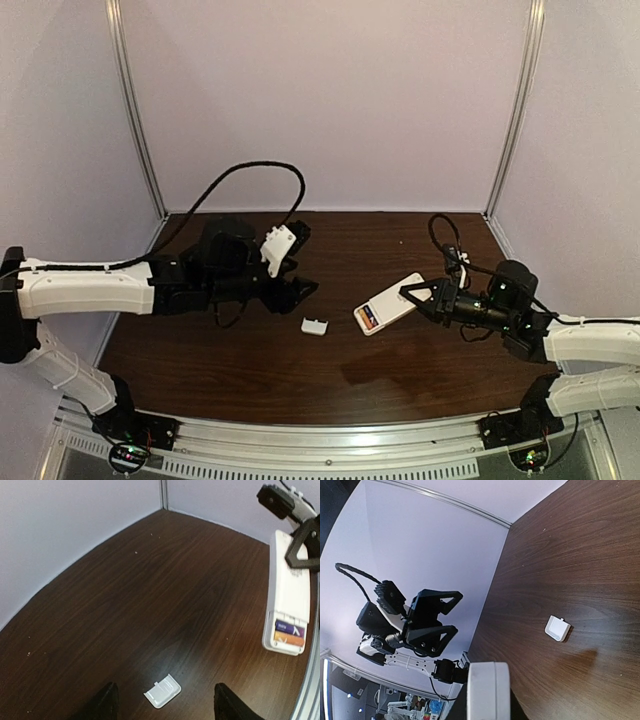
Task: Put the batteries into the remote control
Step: Adjust the battery in the battery compartment, then pass from the right arm to the left, then place the remote control without the battery cover at the center of the board.
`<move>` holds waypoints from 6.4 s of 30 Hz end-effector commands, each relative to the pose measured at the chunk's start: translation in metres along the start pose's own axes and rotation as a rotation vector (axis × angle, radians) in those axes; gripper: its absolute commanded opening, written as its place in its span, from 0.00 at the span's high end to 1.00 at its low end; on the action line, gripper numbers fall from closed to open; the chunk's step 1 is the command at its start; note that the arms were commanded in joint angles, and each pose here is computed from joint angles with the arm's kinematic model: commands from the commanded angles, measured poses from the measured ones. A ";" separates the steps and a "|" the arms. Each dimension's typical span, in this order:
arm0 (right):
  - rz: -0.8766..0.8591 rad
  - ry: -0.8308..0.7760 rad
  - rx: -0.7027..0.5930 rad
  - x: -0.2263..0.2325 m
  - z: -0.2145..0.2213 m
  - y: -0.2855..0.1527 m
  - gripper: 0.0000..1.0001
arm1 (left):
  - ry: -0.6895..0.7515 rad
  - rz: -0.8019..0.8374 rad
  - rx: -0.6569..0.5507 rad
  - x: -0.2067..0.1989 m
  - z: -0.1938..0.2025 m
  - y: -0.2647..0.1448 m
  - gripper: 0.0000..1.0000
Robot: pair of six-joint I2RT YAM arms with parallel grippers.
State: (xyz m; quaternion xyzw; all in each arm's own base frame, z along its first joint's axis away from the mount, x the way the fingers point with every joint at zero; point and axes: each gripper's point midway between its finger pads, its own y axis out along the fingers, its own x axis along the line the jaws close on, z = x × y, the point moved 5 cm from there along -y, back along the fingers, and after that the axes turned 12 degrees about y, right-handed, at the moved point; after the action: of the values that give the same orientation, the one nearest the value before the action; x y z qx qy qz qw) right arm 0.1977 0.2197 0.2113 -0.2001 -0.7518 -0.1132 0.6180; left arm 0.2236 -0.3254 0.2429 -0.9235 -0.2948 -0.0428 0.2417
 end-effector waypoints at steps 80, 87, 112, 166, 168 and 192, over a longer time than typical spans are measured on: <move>-0.111 -0.081 0.090 0.015 -0.002 0.001 1.00 | -0.296 0.536 0.169 -0.072 0.020 0.095 0.83; 0.004 -0.052 0.049 -0.004 -0.006 0.001 1.00 | -0.187 0.476 -0.023 -0.057 -0.012 0.063 0.21; 0.055 0.022 0.014 -0.022 -0.006 0.004 1.00 | 0.190 0.234 0.116 -0.115 -0.037 0.120 0.07; 0.271 -0.126 -0.313 -0.027 -0.068 -0.069 0.00 | 0.367 0.534 0.577 -0.122 0.123 0.124 0.46; 0.288 -0.156 -0.329 -0.023 -0.070 -0.072 0.00 | 0.375 0.546 0.581 -0.122 0.120 0.121 0.40; 0.237 -0.353 -0.152 -0.002 -0.065 -0.058 0.04 | 0.481 0.510 0.606 -0.021 0.117 0.105 0.66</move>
State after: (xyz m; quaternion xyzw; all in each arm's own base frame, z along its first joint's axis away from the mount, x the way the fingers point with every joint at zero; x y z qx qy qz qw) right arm 0.2293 0.1389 0.2151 -0.3629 -0.7886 -0.0592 0.4930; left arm 0.2764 -0.3560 0.1196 -0.8394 -0.0563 -0.0850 0.5338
